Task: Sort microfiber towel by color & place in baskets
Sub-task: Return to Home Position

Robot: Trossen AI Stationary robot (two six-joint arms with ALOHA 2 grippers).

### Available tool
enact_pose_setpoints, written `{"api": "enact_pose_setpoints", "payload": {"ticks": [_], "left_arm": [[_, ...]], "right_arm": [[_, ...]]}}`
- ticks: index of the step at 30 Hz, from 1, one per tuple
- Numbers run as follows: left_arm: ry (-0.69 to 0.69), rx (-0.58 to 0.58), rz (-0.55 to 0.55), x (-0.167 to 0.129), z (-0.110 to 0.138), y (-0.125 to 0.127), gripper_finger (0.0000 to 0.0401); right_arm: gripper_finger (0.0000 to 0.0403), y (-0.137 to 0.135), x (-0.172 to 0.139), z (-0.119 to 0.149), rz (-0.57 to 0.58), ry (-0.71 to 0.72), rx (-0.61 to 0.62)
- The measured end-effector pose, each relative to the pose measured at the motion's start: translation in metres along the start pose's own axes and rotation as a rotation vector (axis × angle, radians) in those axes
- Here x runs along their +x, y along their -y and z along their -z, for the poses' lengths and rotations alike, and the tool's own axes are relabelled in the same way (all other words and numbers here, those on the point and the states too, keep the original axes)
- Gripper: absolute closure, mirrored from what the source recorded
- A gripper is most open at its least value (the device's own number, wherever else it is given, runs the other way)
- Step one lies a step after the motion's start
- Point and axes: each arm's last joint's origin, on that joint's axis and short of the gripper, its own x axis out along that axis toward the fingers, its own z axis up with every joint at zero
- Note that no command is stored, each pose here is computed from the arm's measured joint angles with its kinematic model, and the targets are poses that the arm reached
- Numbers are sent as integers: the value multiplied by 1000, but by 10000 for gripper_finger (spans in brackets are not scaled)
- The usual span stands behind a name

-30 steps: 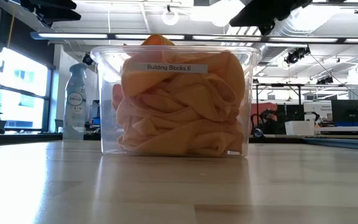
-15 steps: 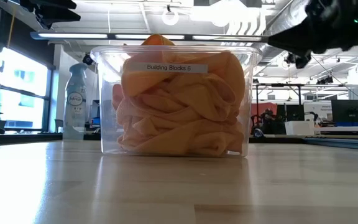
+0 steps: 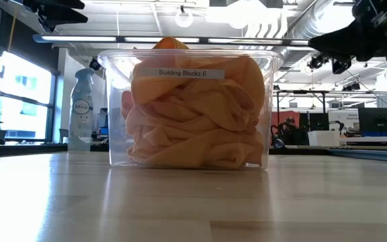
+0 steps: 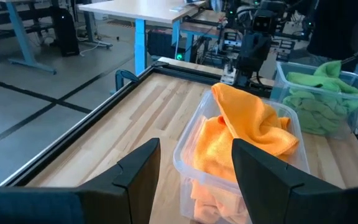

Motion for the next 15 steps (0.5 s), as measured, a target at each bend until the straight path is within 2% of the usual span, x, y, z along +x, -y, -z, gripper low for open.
{"api": "enact_pose_setpoints", "payload": {"ticks": [12,15], "left_arm": [[1,-10,0,0,0,0,213],[1,-9,-1,0,0,0,213]], "right_arm": [[403,3,-10,13,-15,-127,-36],[403,6,-9,28,8,-157,-9]]}}
